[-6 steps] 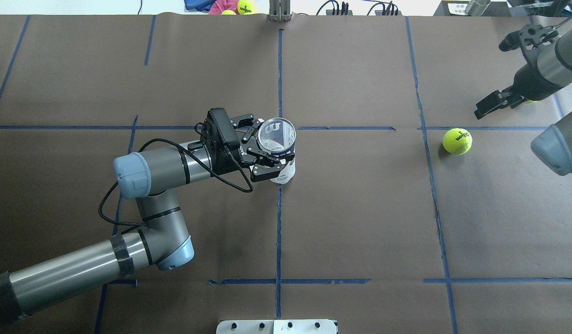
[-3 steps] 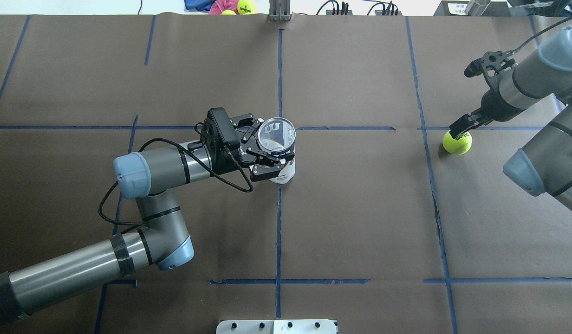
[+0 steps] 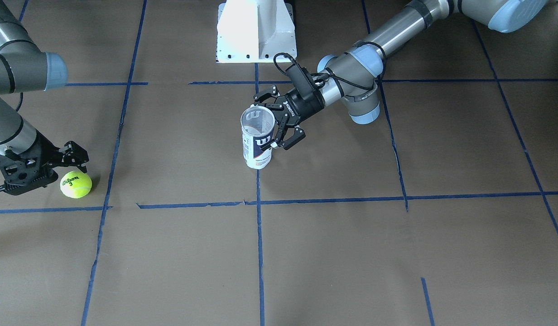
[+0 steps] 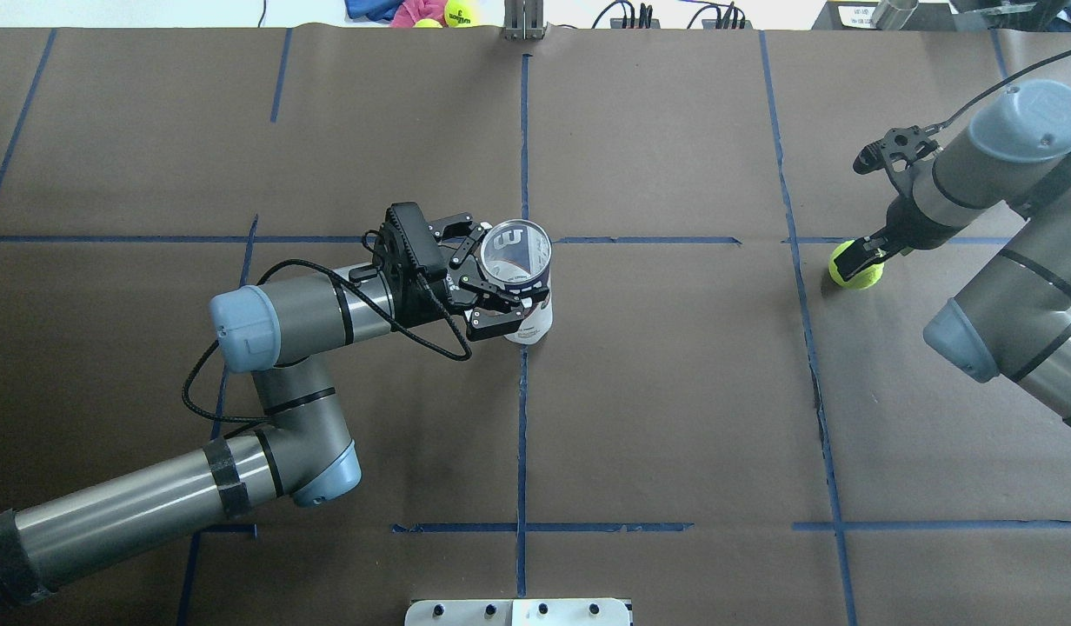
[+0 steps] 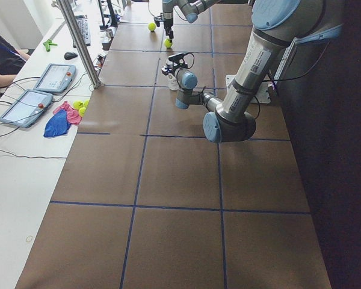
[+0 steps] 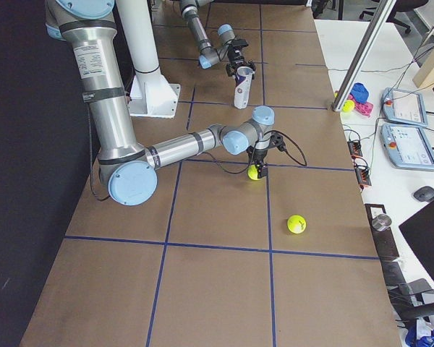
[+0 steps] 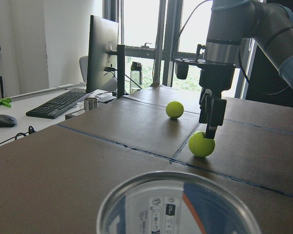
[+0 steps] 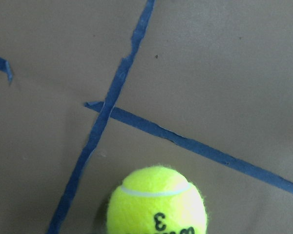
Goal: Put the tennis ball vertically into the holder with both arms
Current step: 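Reach the right gripper to the nearer tennis ball and grasp it, then carry the ball with the right gripper over the can's open top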
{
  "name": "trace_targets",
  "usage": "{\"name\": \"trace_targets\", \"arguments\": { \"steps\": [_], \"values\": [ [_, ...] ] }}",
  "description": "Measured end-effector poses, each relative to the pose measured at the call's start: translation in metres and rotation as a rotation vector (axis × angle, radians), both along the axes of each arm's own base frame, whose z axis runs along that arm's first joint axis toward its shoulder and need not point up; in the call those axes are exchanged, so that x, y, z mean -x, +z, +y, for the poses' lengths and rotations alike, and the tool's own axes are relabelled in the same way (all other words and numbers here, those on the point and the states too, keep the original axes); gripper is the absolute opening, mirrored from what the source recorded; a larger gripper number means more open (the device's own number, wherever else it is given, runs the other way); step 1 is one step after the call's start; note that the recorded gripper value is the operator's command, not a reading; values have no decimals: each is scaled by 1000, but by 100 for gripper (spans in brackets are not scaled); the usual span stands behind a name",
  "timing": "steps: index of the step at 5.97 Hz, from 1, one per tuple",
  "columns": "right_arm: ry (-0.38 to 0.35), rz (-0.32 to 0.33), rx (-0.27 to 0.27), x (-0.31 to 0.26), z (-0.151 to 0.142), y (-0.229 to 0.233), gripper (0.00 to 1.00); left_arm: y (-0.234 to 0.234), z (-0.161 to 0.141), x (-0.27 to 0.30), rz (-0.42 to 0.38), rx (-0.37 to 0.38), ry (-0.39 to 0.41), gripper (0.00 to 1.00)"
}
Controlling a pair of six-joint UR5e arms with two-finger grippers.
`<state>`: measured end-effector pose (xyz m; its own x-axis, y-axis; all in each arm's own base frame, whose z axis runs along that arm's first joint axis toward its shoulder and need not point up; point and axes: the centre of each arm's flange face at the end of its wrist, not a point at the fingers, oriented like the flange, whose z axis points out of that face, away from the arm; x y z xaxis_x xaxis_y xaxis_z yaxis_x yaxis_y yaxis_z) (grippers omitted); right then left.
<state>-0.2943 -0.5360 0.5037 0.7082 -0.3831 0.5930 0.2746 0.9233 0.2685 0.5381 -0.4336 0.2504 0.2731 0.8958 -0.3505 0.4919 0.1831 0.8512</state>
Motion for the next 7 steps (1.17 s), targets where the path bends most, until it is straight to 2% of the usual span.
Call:
{"name": "trace_targets", "arguments": {
  "steps": [1, 2, 3, 4, 5, 7],
  "values": [
    [-8, 10, 4, 9, -2, 4, 91, 1, 0, 0, -1, 1, 0, 95],
    [-15, 17, 9, 16, -5, 7, 67, 1, 0, 0, -2, 1, 0, 95],
    [-17, 21, 13, 19, -6, 9, 30, 1, 0, 0, -2, 1, 0, 95],
    [-18, 22, 14, 21, -7, 9, 14, 1, 0, 0, -2, 1, 0, 95],
    [-15, 12, 7, 22, -9, 2, 8, 1, 0, 0, -2, 1, 0, 95],
    [42, -55, -8, 22, -12, -51, 7, 2, 0, 0, -4, 2, 0, 95]
  ]
}}
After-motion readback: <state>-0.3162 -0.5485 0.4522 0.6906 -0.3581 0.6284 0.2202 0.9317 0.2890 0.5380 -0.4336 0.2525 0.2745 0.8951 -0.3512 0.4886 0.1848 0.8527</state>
